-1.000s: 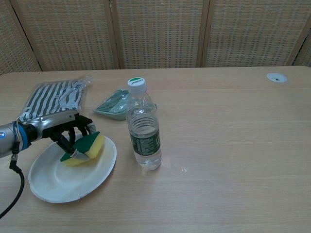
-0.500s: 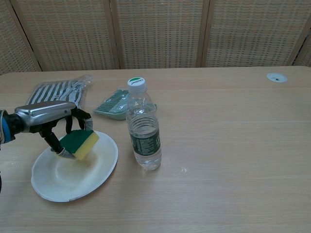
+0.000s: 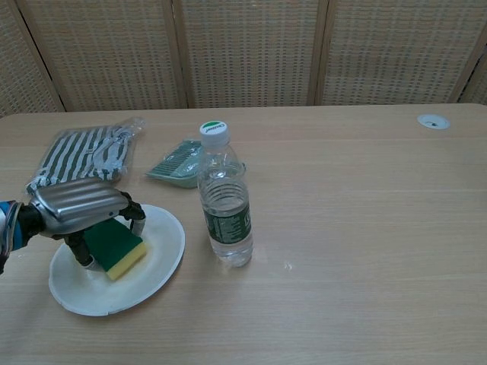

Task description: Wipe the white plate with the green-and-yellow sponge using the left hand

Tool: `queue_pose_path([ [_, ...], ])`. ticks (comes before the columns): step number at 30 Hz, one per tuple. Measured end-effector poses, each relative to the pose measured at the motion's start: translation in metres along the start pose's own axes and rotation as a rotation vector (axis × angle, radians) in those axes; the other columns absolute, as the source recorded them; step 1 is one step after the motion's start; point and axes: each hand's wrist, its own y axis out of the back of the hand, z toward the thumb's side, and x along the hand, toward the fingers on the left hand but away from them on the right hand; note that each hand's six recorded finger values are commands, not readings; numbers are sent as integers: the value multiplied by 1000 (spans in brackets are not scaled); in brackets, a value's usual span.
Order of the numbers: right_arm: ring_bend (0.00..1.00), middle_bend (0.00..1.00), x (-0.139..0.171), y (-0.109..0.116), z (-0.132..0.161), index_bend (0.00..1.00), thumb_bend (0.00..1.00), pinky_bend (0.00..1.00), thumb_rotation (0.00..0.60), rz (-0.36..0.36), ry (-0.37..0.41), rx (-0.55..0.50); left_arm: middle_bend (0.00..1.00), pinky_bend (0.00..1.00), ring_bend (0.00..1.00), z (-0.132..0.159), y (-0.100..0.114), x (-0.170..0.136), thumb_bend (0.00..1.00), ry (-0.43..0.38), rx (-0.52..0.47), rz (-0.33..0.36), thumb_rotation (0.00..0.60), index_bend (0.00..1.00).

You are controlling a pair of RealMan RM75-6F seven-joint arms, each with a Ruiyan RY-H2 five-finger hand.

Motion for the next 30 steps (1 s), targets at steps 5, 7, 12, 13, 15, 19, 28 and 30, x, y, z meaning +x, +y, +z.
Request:
queue_pose_path([
  [5,0,0,0,0,0,0,0,0,600,1,-1,1,403,399,329,7,-12,5,166,-9,20,-22,600,564],
  [7,0,0,0,0,0,0,0,0,600,-1,0,1,403,399,329,9,-16,6,167,-12,25,-29,600,564],
  [12,0,0,0,0,-1,0,0,0,600,-1,-1,-1,403,405,329,9,-13,6,170,-12,18,-21,600,570],
  [13,0,0,0,1,0,0,0,0,600,-2,0,-2,403,405,329,9,-10,6,171,-11,12,-9,600,570],
  [15,0,0,0,1,0,0,0,0,600,-3,2,-1,403,405,329,7,-3,7,170,-9,4,14,600,570],
  [19,0,0,1,1,0,0,0,0,600,-2,1,-1,404,405,329,4,15,11,169,-7,-10,59,600,570],
  [28,0,0,-1,1,-1,0,0,0,600,0,-5,-3,404,405,329,12,20,27,169,-2,-18,54,600,570],
  [30,0,0,-1,1,-2,0,0,0,600,-1,-5,-3,404,405,329,13,18,29,169,-2,-9,45,600,570],
])
